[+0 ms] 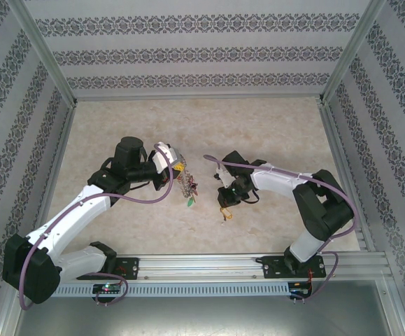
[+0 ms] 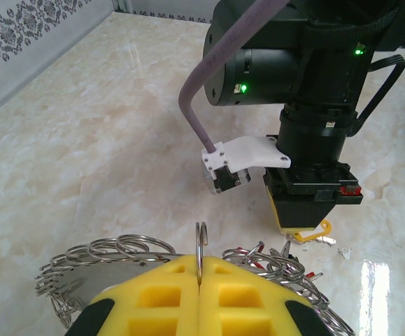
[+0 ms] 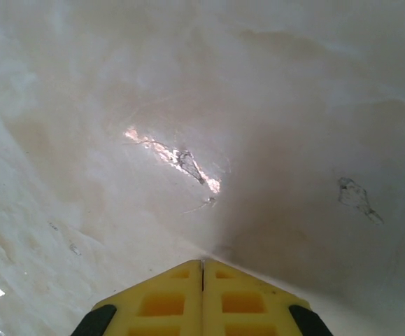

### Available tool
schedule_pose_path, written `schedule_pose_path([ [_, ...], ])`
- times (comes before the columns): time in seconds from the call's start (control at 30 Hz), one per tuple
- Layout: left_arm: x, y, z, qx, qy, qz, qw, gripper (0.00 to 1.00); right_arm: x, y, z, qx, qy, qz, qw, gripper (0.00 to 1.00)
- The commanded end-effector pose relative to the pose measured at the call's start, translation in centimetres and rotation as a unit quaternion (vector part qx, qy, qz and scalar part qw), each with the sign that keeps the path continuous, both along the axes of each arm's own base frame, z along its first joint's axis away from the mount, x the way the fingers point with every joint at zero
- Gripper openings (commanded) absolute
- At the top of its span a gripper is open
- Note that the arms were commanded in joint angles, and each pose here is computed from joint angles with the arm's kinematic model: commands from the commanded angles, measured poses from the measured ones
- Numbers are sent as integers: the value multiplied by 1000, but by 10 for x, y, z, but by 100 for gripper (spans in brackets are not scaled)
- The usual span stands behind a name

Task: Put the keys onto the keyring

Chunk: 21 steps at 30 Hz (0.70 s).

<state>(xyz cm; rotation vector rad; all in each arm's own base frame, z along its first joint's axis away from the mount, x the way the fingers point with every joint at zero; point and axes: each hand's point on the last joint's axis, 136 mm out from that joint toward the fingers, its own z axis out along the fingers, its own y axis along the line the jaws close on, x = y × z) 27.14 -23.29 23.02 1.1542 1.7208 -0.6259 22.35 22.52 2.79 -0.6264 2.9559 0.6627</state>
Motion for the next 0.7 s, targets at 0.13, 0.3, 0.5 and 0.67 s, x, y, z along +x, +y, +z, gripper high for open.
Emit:
schedule_pose_path([
  [0.13,-3,-8,22,-23,-24,-20,999,0,9,1,45,45,-92,7,995,0],
  [0.3,-11,-15,26,-41,-21,-52,998,0,8,6,108,132,-215,50,966,0],
  [0.5,-24,-30,33,-73,-17,-108,991,0,-3,0,176,189,-371,98,904,0],
  [0.67,-33,-44,34,-83,-8,-147,986,0,-13,-7,216,206,-477,124,846,0],
])
